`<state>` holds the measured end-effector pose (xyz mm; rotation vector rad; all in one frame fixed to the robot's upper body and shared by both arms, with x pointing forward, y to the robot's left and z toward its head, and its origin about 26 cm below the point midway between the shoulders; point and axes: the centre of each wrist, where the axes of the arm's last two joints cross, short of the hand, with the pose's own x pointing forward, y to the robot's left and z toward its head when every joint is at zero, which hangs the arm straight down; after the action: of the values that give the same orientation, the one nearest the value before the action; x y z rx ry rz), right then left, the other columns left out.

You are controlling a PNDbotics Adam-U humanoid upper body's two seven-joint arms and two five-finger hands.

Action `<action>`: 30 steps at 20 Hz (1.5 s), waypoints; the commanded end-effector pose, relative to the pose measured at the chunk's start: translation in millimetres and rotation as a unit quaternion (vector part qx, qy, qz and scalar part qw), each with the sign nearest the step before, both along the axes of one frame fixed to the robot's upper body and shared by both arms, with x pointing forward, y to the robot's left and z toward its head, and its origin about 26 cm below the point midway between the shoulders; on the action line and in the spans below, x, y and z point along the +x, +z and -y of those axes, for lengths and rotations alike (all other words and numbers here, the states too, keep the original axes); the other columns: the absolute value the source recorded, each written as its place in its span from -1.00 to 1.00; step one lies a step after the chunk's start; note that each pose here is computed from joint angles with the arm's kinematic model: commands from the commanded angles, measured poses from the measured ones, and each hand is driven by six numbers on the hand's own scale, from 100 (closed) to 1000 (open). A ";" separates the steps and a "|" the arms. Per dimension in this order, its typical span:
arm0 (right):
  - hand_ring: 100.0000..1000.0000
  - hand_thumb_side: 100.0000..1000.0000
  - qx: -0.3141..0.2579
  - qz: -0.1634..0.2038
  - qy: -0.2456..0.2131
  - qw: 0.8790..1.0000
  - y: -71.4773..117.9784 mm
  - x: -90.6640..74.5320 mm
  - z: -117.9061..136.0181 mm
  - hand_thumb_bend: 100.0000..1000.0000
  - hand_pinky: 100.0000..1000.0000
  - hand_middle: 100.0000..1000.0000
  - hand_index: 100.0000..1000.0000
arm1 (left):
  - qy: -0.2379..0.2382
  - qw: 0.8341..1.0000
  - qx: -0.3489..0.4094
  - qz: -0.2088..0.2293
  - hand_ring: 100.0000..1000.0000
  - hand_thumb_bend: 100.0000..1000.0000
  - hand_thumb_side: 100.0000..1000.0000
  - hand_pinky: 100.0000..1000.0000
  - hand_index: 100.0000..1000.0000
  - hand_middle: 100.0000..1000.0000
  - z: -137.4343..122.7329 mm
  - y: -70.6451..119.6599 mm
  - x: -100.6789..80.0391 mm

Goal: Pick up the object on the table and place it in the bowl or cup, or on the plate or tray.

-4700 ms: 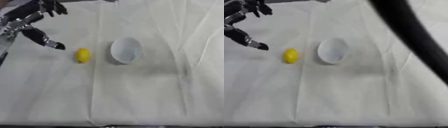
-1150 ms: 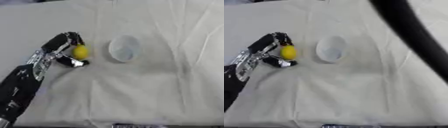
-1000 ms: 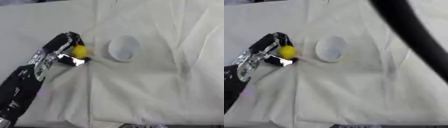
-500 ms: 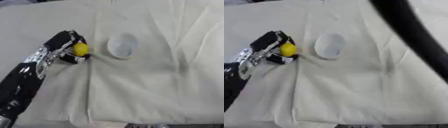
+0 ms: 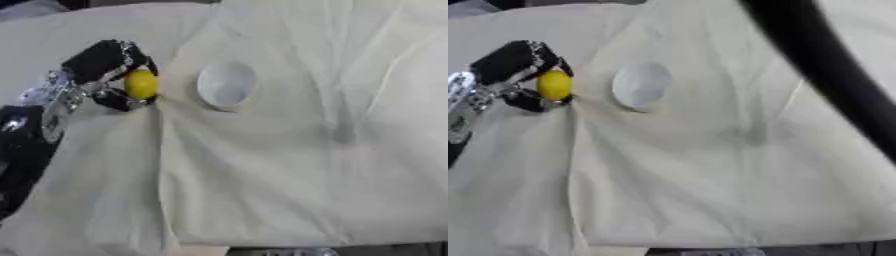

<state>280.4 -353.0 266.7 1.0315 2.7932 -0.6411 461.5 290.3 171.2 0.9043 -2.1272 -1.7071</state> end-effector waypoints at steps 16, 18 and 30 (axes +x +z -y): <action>0.30 1.00 -0.015 0.002 0.009 1.000 6.5 -1.2 -1.4 -1.00 0.00 0.53 0.54 | -0.085 0.952 -0.273 -0.111 -0.94 -1.00 -1.00 -1.00 -0.63 -0.93 25.5 61.8 -52.0; 0.30 1.00 -0.015 0.000 0.009 1.000 5.9 -1.2 -1.6 -1.00 0.00 0.53 0.54 | -0.084 0.955 -0.263 -0.107 -0.94 -0.98 -1.00 -1.00 -0.63 -0.93 28.1 65.3 -48.2; 0.29 1.00 -0.017 -0.004 0.011 1.000 6.0 -0.5 -3.2 -1.00 -0.02 0.53 0.54 | -0.099 0.964 -0.232 -0.089 -0.92 -0.96 -1.00 -1.00 -0.62 -0.92 59.6 67.5 -24.8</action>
<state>281.6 -349.6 264.3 1.0099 2.8158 -0.6903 435.2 230.3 226.3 0.3721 -2.3722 -1.2076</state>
